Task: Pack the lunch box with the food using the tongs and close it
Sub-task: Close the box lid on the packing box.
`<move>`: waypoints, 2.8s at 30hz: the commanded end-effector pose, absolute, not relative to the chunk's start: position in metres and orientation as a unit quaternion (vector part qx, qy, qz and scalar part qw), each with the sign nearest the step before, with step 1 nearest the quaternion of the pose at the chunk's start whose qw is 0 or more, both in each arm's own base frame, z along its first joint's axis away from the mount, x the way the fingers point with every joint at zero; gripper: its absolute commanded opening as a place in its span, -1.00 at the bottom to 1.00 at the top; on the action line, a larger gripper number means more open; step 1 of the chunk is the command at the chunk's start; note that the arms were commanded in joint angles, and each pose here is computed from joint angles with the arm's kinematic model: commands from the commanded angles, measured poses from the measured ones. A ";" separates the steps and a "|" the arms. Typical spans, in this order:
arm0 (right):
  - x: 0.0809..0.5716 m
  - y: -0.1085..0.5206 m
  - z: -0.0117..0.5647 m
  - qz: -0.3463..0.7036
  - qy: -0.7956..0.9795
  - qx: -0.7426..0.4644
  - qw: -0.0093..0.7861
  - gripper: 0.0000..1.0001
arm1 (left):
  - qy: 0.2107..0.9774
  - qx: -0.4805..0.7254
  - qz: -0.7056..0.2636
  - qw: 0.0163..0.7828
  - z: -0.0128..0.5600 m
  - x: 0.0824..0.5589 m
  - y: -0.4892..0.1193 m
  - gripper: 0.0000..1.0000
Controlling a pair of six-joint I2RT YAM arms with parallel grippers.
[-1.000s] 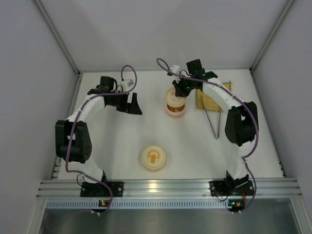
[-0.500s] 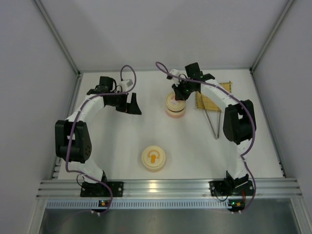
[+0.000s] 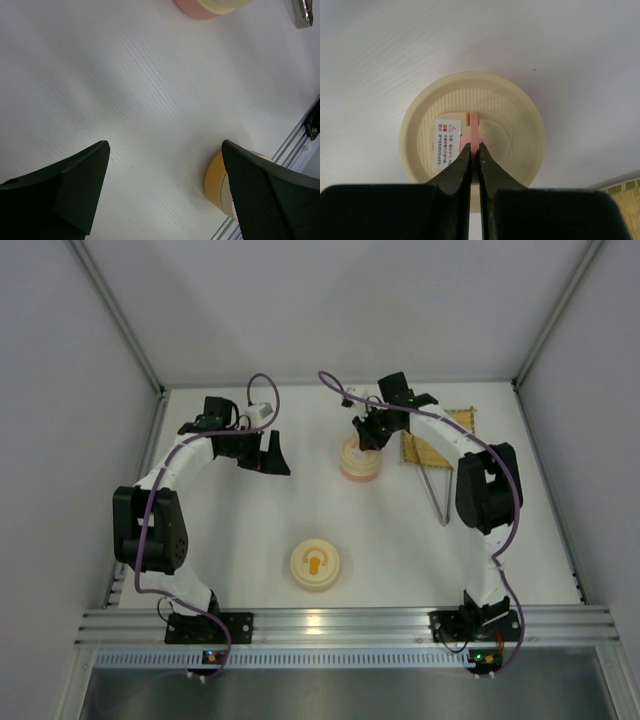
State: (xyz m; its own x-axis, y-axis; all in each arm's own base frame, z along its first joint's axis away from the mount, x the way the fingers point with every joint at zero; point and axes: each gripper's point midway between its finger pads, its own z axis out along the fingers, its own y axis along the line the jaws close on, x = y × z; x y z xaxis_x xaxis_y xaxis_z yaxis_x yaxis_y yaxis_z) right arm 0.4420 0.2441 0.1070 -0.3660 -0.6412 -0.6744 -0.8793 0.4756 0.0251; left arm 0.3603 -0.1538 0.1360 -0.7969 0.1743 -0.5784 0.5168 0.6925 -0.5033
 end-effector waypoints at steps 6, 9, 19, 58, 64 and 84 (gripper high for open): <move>0.444 0.250 0.098 0.208 0.793 -0.483 0.306 -1.00 | 0.871 0.213 -0.348 0.274 0.151 0.365 -0.154 0.96; 0.443 0.251 0.095 0.211 0.795 -0.482 0.302 -1.00 | 0.871 0.213 -0.347 0.275 0.151 0.365 -0.153 0.96; 0.417 0.265 0.084 0.204 0.791 -0.503 0.281 -1.00 | 0.870 0.209 -0.350 0.276 0.151 0.366 -0.152 0.96; 0.293 0.310 0.044 0.203 0.843 -0.415 0.276 -1.00 | 0.876 0.182 -0.343 0.288 0.159 0.362 -0.145 0.96; 0.294 0.315 0.040 0.189 0.872 -0.352 0.284 -1.00 | 0.877 0.170 -0.341 0.294 0.161 0.362 -0.142 0.96; 0.285 0.347 0.031 0.165 0.911 -0.218 0.309 -1.00 | 0.882 0.148 -0.380 0.237 0.124 0.319 -0.150 0.39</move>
State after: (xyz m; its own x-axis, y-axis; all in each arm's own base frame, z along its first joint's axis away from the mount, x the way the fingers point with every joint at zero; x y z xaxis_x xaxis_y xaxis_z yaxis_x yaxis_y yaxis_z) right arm 0.3172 0.3590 0.0866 -0.6110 -0.2044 -0.7648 -0.5212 0.8310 0.1943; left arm 0.3318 -0.1407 0.1313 -0.8296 0.0740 -0.5535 0.4300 0.7170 -0.5486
